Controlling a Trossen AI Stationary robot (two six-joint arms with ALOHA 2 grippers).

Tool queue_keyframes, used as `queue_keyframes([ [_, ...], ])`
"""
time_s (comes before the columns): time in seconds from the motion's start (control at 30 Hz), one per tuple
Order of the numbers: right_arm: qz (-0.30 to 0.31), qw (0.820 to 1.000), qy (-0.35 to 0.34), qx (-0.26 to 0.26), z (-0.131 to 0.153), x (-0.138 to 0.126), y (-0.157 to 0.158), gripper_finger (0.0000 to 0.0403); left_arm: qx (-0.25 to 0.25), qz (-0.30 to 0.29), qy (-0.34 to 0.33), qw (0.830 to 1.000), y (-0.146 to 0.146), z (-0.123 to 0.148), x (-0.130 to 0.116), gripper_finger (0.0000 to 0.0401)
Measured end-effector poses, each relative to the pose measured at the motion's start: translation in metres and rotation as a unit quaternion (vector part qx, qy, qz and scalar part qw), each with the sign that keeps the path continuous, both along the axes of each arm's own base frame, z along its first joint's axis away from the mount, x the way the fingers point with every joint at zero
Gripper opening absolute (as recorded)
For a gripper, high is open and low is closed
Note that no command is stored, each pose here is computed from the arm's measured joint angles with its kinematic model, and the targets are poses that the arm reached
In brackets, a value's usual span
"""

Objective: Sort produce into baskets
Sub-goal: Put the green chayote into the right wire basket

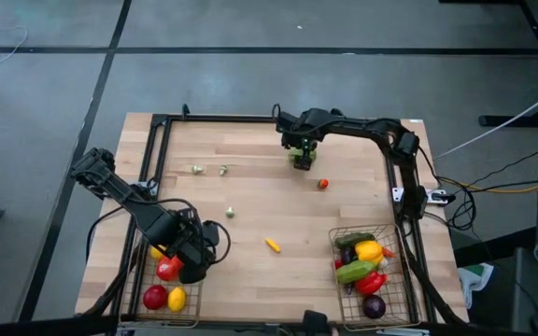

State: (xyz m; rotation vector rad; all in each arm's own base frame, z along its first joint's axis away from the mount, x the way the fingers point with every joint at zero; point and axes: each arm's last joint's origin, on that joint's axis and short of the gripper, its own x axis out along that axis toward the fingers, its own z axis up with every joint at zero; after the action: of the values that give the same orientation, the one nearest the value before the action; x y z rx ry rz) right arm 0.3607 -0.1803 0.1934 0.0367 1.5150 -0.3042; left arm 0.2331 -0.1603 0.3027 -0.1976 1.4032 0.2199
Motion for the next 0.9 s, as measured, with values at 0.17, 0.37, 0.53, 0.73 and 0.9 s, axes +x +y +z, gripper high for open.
queue_keyframes([
  [0.17, 0.0, 1.0, 0.023, 0.008, -0.018, 0.003, -0.002, 0.0351, -0.001, 0.0, -0.001, 1.0, 0.0, 0.0, 0.0, 0.028],
  [0.37, 0.0, 0.999, 0.043, 0.021, -0.036, 0.006, -0.002, 0.0351, -0.001, 0.0, -0.001, 1.0, 0.0, 0.0, 0.0, 0.028],
  [0.53, -0.002, 0.999, 0.043, 0.021, -0.036, 0.006, -0.002, 0.035, 0.0, -0.006, -0.001, 1.0, 0.0, 0.0, 0.0, 0.028],
  [0.73, -0.002, 0.999, 0.044, 0.022, -0.036, 0.006, -0.002, 0.0314, 0.001, -0.008, -0.001, 1.0, 0.0, 0.0, 0.001, 0.028],
  [0.9, -0.003, 0.999, 0.043, 0.022, -0.036, 0.006, -0.002, 0.0282, 0.001, -0.008, -0.001, 1.0, 0.0, 0.0, 0.001, 0.028],
])
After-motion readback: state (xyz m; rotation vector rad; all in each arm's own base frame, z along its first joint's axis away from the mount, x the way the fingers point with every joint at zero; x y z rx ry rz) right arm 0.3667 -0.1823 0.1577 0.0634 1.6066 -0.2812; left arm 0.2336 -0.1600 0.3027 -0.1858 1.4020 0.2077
